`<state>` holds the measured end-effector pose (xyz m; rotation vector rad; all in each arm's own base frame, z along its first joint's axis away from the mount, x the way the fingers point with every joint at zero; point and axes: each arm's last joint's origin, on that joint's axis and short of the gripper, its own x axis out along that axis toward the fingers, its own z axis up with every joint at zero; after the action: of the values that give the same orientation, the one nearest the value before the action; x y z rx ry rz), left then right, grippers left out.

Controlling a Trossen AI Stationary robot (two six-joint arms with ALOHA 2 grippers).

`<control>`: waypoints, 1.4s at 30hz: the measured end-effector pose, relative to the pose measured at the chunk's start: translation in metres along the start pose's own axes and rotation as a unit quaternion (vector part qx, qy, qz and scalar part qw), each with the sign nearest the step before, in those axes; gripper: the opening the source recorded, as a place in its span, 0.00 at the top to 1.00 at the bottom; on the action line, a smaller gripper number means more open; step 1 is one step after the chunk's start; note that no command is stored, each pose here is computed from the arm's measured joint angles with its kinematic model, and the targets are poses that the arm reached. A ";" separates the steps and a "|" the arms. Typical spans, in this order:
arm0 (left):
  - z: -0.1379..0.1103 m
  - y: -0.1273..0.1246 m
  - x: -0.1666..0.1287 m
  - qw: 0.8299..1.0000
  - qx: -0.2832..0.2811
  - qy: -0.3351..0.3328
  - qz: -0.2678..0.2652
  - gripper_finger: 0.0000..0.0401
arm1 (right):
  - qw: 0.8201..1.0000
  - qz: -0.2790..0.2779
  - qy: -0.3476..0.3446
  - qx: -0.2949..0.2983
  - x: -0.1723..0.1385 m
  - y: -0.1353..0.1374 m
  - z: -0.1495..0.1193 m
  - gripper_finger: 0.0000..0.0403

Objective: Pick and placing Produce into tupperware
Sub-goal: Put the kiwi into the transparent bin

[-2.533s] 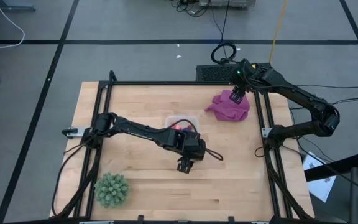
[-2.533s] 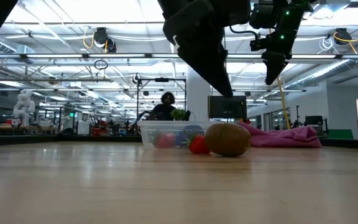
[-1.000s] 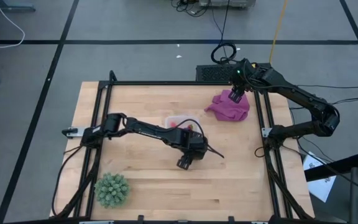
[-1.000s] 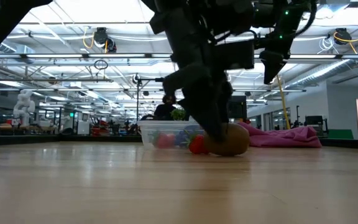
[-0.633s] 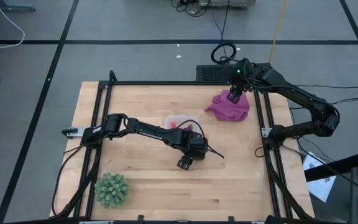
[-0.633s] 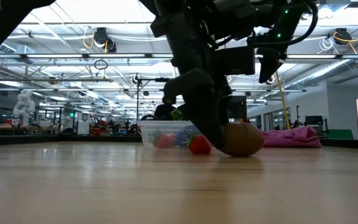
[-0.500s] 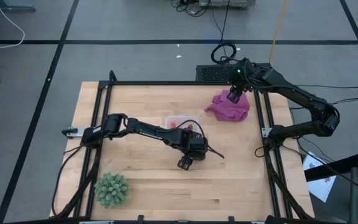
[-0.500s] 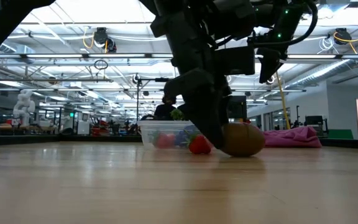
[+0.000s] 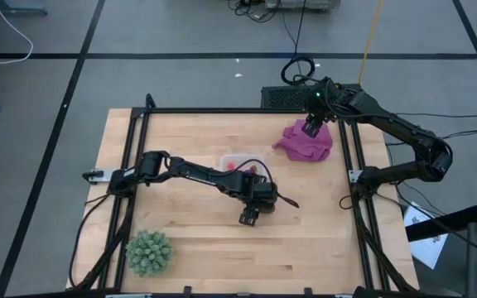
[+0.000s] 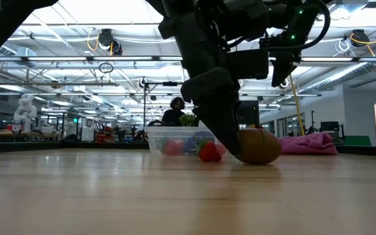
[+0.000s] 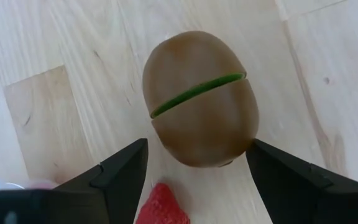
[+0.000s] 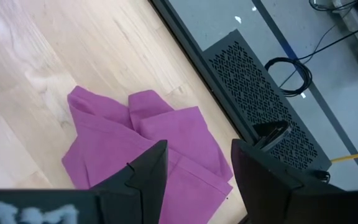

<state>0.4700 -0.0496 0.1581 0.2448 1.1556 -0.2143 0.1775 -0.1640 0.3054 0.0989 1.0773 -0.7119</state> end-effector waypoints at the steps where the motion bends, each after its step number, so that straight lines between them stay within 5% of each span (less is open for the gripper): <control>1: 0.000 0.000 0.000 1.000 0.000 0.001 0.000 0.32 | 1.000 0.000 0.000 0.002 0.000 0.000 0.000 0.58; 19: -0.003 0.009 0.000 1.000 -0.027 0.006 0.002 0.31 | 1.000 0.000 0.000 0.003 0.000 0.000 0.000 0.58; 33: -0.002 0.009 -0.002 0.998 -0.055 0.001 0.003 0.10 | 1.000 0.000 0.001 0.002 0.000 0.000 0.000 0.58; 42: 0.003 0.010 -0.005 0.996 -0.083 -0.014 0.005 0.08 | 1.000 0.000 0.001 0.002 0.000 0.000 0.000 0.58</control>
<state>0.4733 -0.0406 0.1644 0.1011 1.1383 -0.1113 0.1774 -0.1639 0.3053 0.1038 1.0773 -0.7137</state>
